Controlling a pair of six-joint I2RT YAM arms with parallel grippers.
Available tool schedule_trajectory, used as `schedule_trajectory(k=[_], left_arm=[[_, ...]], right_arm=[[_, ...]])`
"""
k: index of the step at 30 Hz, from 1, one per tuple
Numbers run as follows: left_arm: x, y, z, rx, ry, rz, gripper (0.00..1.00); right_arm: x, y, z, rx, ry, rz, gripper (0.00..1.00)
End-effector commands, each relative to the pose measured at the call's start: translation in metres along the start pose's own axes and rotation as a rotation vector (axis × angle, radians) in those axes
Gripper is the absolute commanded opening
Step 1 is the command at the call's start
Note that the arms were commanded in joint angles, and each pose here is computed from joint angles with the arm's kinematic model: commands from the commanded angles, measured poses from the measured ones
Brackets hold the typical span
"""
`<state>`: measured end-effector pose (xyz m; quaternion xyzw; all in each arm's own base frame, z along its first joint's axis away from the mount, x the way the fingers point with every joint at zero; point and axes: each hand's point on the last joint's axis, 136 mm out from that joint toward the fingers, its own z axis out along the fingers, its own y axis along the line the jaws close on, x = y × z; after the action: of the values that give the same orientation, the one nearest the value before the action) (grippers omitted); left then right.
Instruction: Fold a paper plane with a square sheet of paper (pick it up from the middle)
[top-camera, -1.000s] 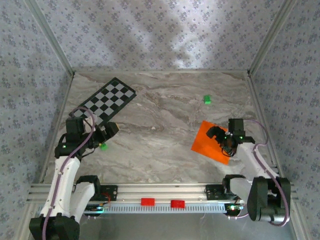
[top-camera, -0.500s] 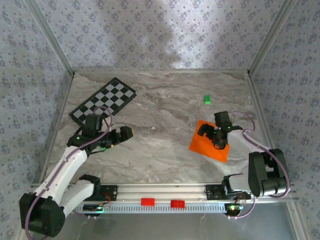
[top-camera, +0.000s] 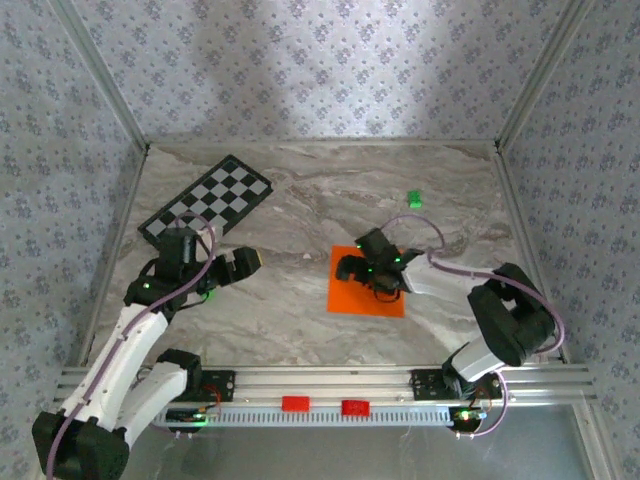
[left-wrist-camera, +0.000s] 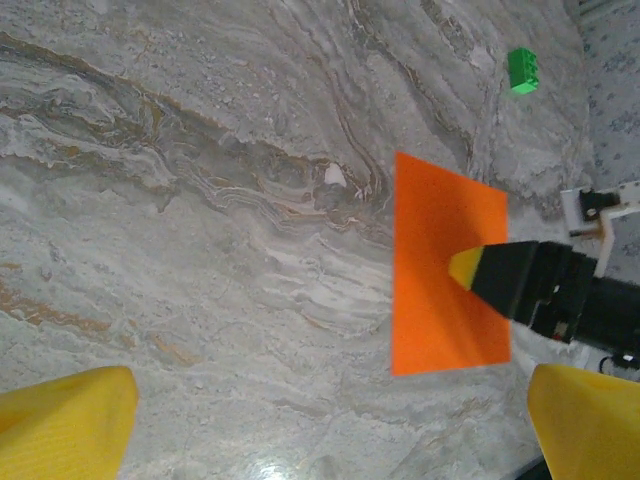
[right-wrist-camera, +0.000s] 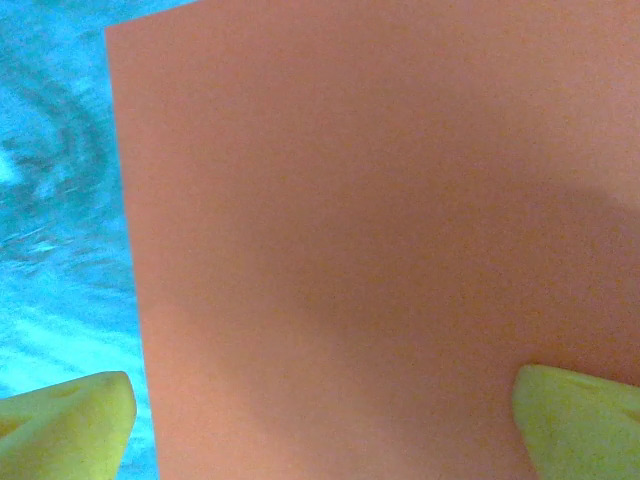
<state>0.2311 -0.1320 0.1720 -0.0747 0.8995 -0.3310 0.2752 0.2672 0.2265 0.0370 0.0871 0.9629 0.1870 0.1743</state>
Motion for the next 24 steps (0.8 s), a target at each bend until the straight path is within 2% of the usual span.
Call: schedule_trajectory(k=[1,9,14,19,22,24], left_arm=[[-0.006,-0.002,-0.003,0.007,-0.024,-0.018,1.00],[-0.002,0.004,-0.004,-0.017,-0.024,-0.028,1.00],[0.004,0.009,0.001,-0.028,0.005,-0.071,1.00],[0.011,0.005,0.015,-0.061,0.074,-0.047,0.98],[0.017,-0.001,0.032,-0.125,0.130,0.021,0.97],[0.022,-0.003,0.044,-0.207,0.160,0.065,0.99]], right_arm=[[0.019,0.033,0.014,-0.032,0.024,0.082,1.00],[0.027,0.114,0.024,-0.210,0.009,0.159,1.00],[0.011,0.135,-0.009,-0.303,-0.041,0.123,1.00],[-0.014,0.070,-0.049,-0.143,-0.178,0.170,1.00],[-0.017,0.020,-0.068,-0.017,-0.202,0.197,1.00],[-0.019,-0.006,-0.078,0.019,-0.192,0.216,1.00]])
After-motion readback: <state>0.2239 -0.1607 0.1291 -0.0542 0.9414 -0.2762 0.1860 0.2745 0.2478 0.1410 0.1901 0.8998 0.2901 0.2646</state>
